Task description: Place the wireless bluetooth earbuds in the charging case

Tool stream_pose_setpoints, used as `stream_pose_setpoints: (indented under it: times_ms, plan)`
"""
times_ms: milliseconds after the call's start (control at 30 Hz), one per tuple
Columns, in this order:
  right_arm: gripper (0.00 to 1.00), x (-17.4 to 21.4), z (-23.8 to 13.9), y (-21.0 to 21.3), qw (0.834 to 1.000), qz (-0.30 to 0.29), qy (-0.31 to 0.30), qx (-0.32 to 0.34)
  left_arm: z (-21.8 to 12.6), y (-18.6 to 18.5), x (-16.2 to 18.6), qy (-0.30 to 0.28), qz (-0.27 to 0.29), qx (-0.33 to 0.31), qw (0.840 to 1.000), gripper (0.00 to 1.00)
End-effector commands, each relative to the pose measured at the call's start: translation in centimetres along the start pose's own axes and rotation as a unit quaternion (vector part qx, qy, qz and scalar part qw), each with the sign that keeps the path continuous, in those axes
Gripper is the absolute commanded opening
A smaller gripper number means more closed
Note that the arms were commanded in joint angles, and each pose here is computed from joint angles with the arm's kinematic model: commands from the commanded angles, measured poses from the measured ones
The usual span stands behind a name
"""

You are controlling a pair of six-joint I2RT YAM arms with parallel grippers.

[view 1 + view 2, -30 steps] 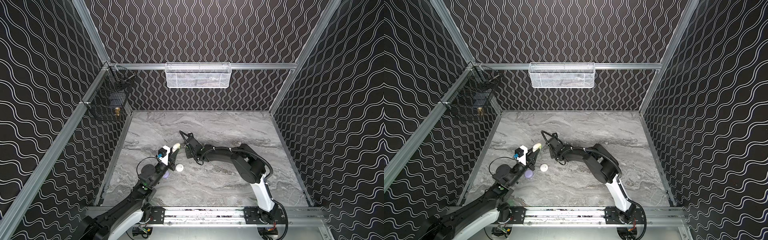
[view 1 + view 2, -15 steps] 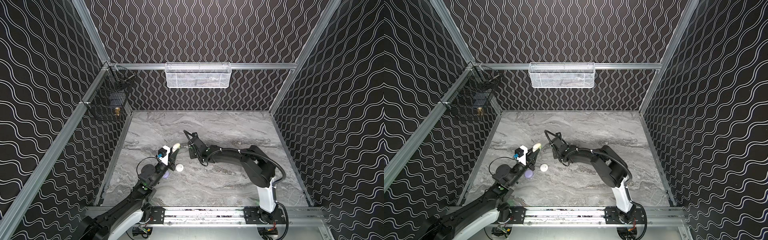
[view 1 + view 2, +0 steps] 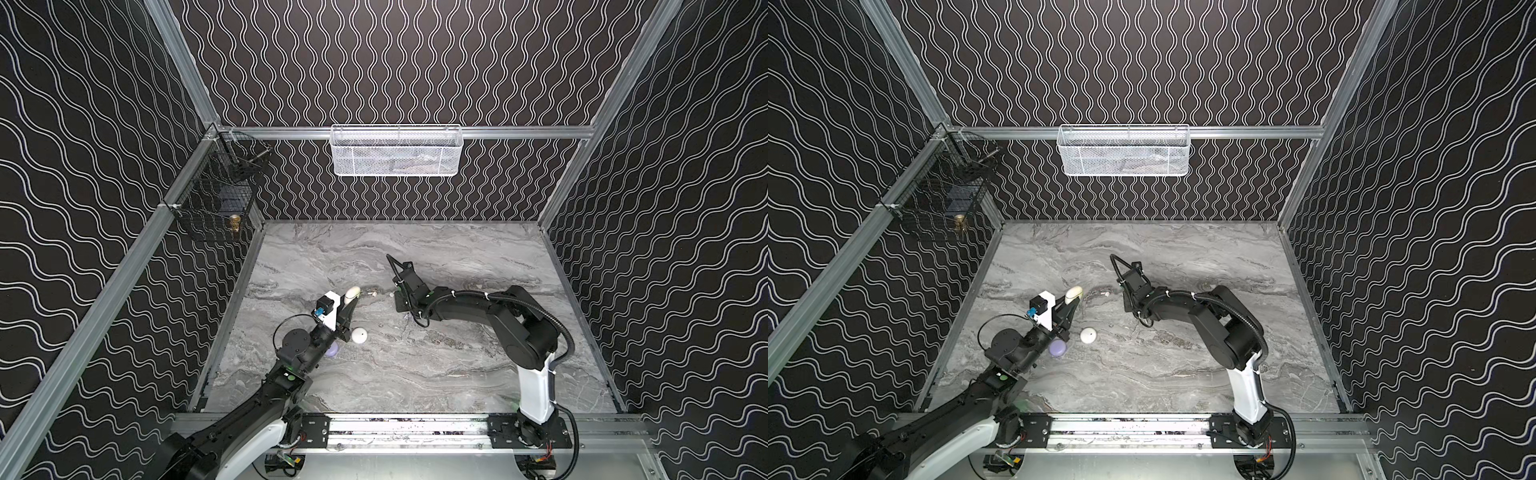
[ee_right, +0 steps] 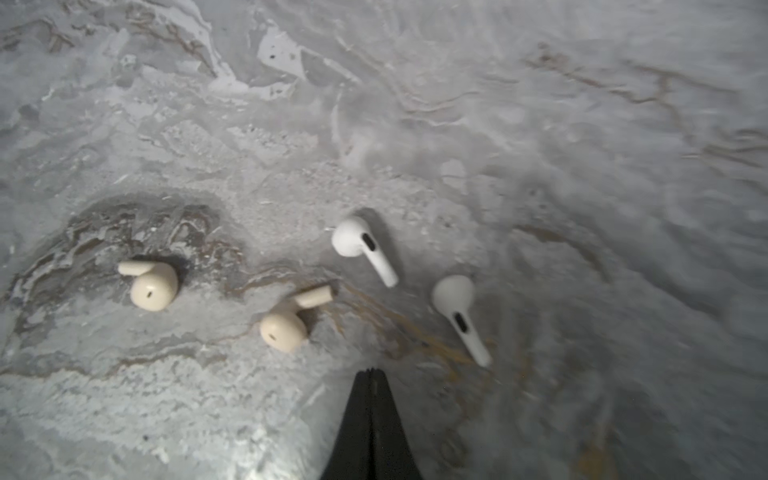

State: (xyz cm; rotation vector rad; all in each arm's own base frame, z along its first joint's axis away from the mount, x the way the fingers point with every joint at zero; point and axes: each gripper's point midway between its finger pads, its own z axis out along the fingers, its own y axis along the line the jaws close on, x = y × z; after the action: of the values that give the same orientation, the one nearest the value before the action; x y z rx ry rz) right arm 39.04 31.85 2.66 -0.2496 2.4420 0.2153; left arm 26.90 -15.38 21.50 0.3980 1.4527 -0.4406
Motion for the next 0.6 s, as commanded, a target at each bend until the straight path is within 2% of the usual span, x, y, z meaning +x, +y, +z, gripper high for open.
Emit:
stream_pose_setpoints:
  times_ms: [0, 267, 567]
  plan:
    - [0.0, 0.1, 0.6, 0.9, 1.0, -0.001, 0.01, -0.012, 0.0, 0.1, -0.9, -0.017, 0.008, -0.002, 1.0, 0.0]
    - [0.0, 0.0, 1.0, 3.5, 0.999, -0.011, 0.008, -0.033, 0.0, 0.0, -0.8, -0.016, 0.008, -0.002, 1.0, 0.0]
    - [0.02, -0.3, 2.5, 4.4, 0.999, -0.005, 0.011, -0.038, -0.1, 0.0, -1.0, -0.02, 0.01, -0.001, 1.0, 0.0]
